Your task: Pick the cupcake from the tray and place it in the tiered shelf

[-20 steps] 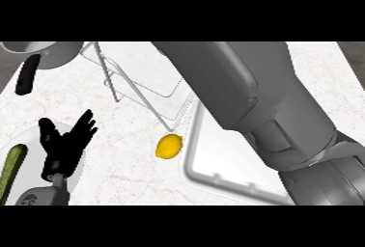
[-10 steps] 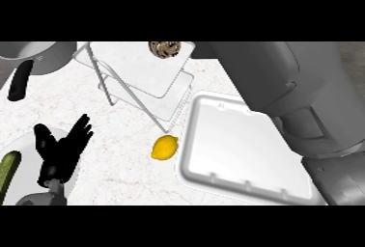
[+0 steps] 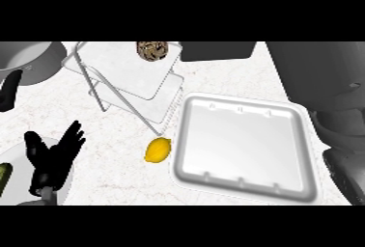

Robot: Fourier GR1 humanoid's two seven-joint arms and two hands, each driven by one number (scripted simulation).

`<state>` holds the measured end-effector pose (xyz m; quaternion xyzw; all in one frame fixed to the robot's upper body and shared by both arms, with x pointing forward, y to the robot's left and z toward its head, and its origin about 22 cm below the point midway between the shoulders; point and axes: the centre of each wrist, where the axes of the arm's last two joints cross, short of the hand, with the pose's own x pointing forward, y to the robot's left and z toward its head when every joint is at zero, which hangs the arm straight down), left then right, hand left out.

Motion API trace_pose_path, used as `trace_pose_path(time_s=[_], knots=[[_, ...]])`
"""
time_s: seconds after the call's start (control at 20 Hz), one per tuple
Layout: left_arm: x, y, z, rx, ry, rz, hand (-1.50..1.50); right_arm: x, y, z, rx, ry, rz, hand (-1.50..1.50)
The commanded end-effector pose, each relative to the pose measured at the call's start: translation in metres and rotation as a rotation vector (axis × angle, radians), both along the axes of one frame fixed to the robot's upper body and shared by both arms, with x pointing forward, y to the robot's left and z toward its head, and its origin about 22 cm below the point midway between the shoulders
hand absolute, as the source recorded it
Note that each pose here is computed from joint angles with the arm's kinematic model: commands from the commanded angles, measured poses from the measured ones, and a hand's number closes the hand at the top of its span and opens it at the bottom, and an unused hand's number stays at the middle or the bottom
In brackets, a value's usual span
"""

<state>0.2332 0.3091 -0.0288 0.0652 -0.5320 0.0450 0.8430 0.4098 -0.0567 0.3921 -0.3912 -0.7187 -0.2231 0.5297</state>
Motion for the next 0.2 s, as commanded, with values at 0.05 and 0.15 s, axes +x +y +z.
trace_pose_path(time_s=[0.05, 0.15], knots=[[-0.017, 0.009, -0.009, -0.02, 0.06, 0.02, 0.0, -0.016, -0.029, -0.002, 0.129, 0.039, 0.007, -1.5], [-0.006, 0.0, -0.009, -0.019, 0.059, 0.03, 0.0, -0.028, -0.028, -0.007, 0.133, 0.036, 0.04, -1.5]])
